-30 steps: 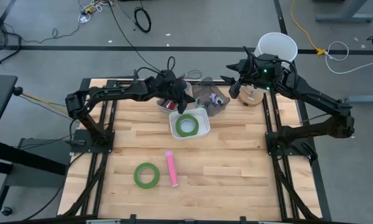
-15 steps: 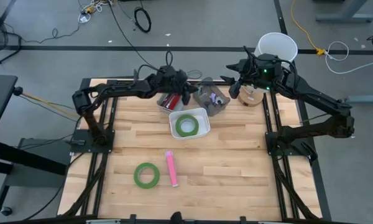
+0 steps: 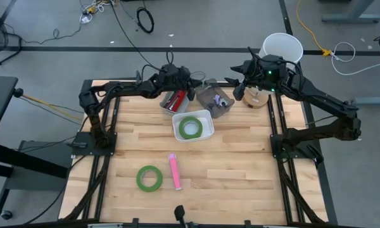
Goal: Pick and place Stapler, Stapler remover, tape
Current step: Put the blue staple remover into the black bin
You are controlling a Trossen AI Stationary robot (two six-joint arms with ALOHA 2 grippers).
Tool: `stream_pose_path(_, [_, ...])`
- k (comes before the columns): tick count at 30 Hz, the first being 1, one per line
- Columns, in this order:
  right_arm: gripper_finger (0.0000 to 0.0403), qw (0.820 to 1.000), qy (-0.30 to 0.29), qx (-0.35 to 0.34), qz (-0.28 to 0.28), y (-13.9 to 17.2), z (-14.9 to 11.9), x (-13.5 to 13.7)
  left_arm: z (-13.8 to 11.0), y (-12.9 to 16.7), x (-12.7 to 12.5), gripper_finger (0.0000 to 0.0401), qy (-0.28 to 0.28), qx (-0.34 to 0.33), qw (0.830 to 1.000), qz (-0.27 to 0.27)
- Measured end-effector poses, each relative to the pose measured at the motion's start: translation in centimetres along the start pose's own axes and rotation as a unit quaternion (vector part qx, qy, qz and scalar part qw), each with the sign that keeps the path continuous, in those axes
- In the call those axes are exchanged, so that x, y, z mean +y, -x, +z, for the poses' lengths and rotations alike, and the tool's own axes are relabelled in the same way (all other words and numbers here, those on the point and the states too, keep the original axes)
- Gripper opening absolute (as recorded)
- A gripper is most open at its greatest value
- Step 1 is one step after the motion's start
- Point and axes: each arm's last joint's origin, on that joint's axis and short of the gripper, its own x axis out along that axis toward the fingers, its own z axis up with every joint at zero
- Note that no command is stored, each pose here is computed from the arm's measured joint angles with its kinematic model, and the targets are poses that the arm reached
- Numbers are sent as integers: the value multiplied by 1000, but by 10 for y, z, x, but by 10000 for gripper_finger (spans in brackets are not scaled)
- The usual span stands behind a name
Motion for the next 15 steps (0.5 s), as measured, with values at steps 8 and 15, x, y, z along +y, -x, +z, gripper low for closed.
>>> stream_pose_path(8, [245,1000,-6,3,0,0,-1,0,-16,-14,7,0,-3,-3,1000,1])
stream_pose_path(15, [245,1000,-7,6,1,0,-1,0,-31,-23,9,0,-2,10,1000,2])
